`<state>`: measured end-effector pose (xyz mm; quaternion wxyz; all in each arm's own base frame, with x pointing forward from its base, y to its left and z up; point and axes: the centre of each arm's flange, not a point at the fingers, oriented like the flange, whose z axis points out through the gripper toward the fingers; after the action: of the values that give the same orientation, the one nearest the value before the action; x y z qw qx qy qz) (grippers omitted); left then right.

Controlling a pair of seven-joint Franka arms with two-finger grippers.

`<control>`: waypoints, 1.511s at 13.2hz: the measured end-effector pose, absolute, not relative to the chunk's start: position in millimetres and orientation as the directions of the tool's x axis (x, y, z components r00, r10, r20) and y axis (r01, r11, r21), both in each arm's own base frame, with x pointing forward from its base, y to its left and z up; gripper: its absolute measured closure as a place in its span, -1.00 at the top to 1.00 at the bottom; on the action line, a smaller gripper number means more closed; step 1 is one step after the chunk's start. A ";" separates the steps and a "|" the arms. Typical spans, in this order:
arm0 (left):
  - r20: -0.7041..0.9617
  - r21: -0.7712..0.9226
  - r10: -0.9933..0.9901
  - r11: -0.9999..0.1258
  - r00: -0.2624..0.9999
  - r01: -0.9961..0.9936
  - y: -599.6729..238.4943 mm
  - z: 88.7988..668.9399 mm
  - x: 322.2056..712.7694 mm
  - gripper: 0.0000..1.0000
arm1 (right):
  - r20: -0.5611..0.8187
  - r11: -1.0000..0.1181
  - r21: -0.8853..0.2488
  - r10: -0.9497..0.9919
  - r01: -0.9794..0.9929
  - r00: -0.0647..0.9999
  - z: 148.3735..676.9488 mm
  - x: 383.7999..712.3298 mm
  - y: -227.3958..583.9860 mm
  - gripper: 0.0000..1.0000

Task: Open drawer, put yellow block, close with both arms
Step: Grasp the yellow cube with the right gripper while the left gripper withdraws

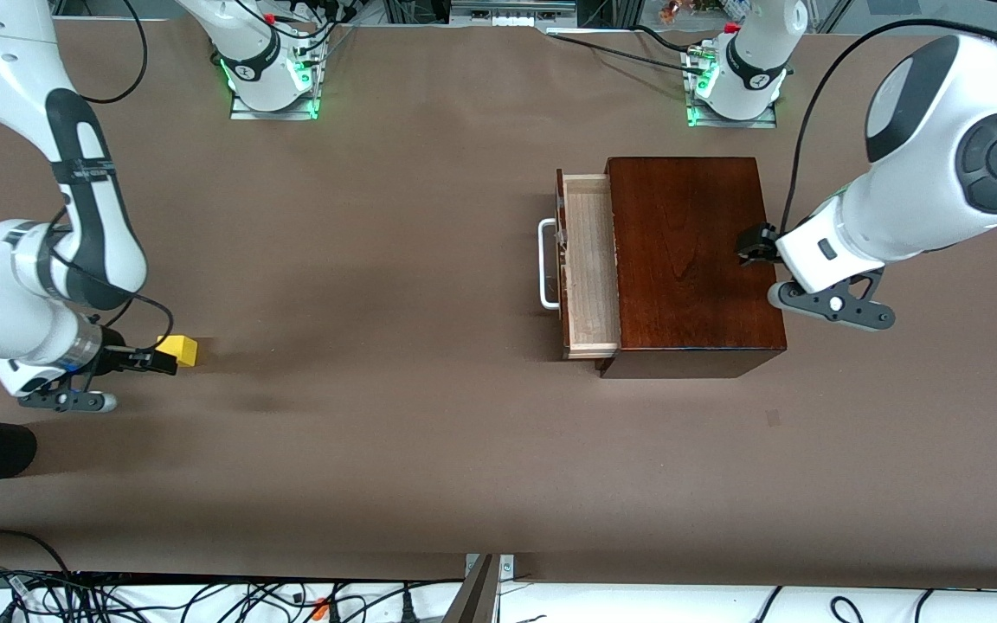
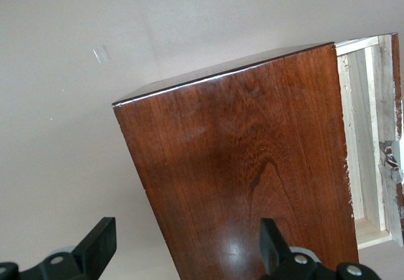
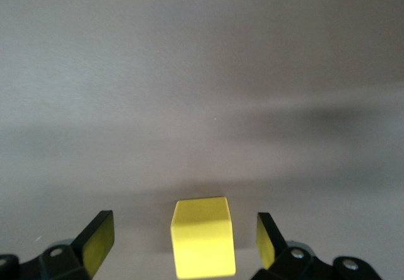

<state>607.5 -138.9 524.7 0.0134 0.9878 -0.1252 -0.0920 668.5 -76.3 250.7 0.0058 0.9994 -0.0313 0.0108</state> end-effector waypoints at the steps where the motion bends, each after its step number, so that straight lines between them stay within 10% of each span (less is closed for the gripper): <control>1: -0.176 0.051 -0.256 -0.967 0.951 -0.251 -136.2 526.9 608.2 1.00 | 0.020 -0.998 0.013 -0.064 -0.064 0.998 238.5 663.4 -76.6 1.00; 10: -0.191 0.060 -0.270 -0.963 0.944 -0.264 -112.4 539.4 609.4 1.00 | 0.008 -0.997 0.021 -0.075 -0.075 0.997 182.4 621.8 -78.9 0.99; 14: -0.202 0.060 -0.267 -0.964 0.942 -0.260 -109.2 549.6 607.1 1.00 | 0.025 -0.997 0.024 -0.067 -0.067 0.997 186.3 621.8 -81.5 0.10; 20: -0.182 0.069 -0.270 -0.963 0.945 -0.262 -75.2 580.5 603.7 1.00 | 0.021 -0.999 0.003 -0.051 -0.051 0.998 289.6 634.0 -79.3 0.11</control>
<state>603.7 -75.2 580.5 0.0218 0.9860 -0.1350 -0.0954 634.0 -79.3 289.6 0.0018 0.9996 -0.0254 0.0102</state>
